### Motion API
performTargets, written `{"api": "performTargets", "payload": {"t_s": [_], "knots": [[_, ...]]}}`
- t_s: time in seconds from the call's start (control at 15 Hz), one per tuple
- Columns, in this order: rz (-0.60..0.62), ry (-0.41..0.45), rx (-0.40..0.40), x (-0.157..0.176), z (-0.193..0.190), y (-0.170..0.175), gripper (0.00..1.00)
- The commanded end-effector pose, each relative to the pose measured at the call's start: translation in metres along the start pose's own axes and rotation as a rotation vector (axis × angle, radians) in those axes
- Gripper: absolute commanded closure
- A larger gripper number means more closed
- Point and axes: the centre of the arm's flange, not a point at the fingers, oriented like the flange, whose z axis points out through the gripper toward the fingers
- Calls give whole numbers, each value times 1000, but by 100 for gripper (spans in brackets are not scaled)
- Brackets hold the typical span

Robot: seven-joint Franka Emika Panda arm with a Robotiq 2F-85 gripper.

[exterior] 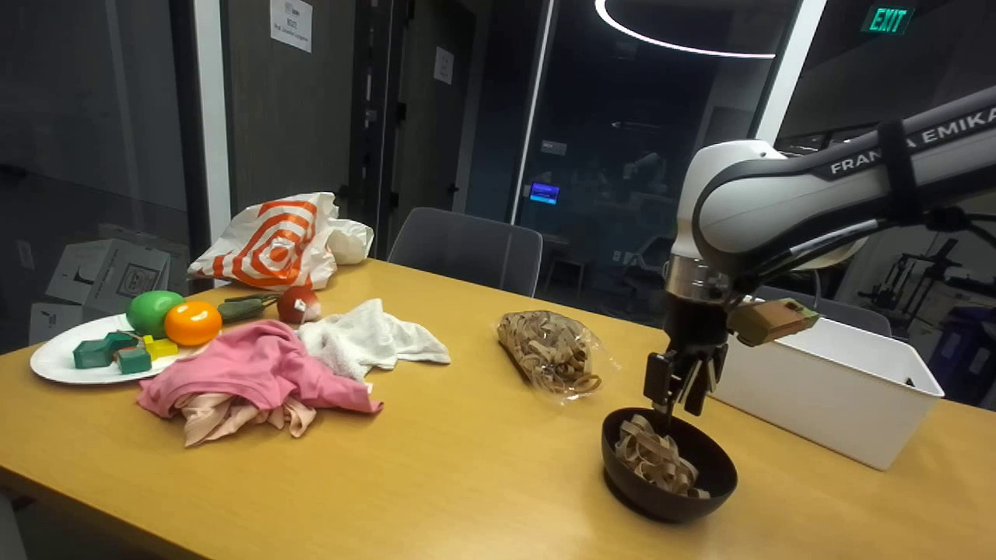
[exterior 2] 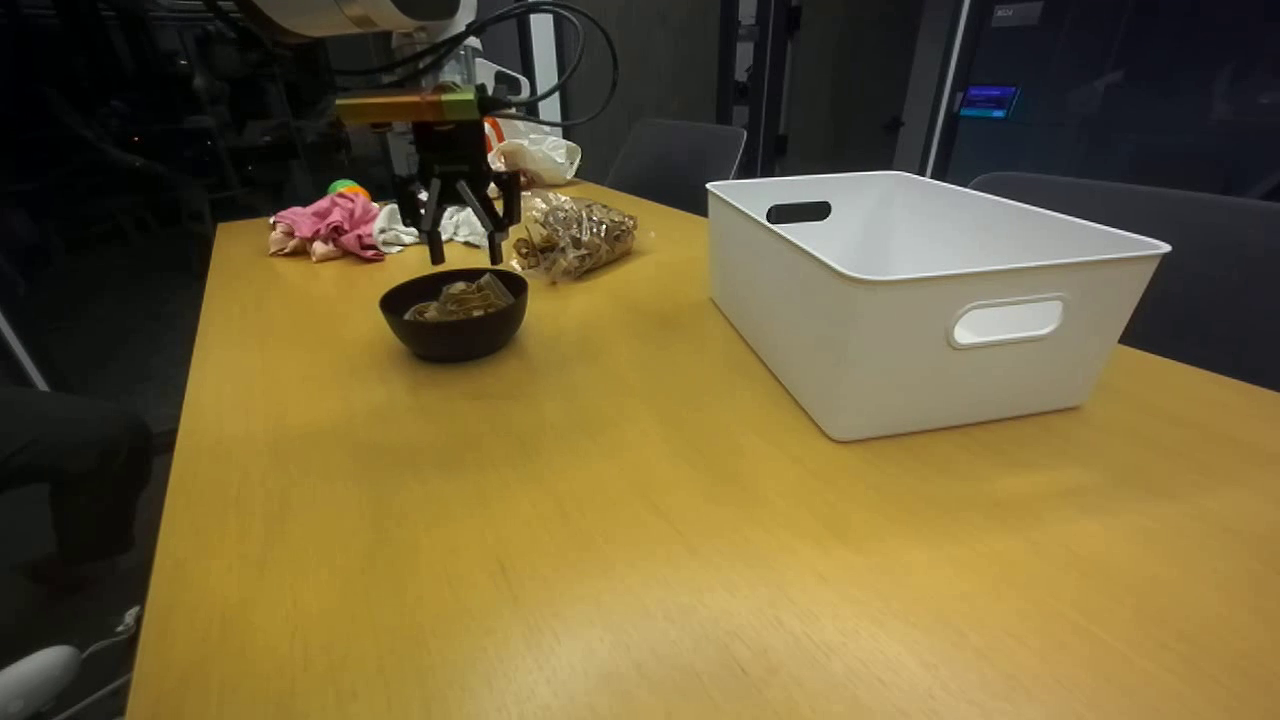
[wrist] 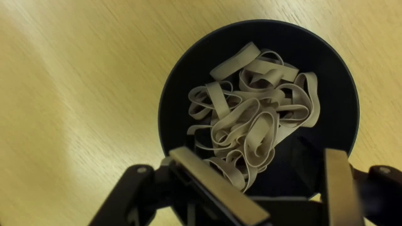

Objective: Put the rubber bands into the bowl

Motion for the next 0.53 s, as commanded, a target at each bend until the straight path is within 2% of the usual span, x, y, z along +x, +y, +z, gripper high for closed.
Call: {"api": "performTargets", "payload": {"t_s": [0.0, 0.33, 0.47], "knots": [[51, 27, 26, -17, -31, 9, 0], [86, 64, 38, -31, -73, 20, 0], [94, 91, 69, -38, -90, 23, 0]]}}
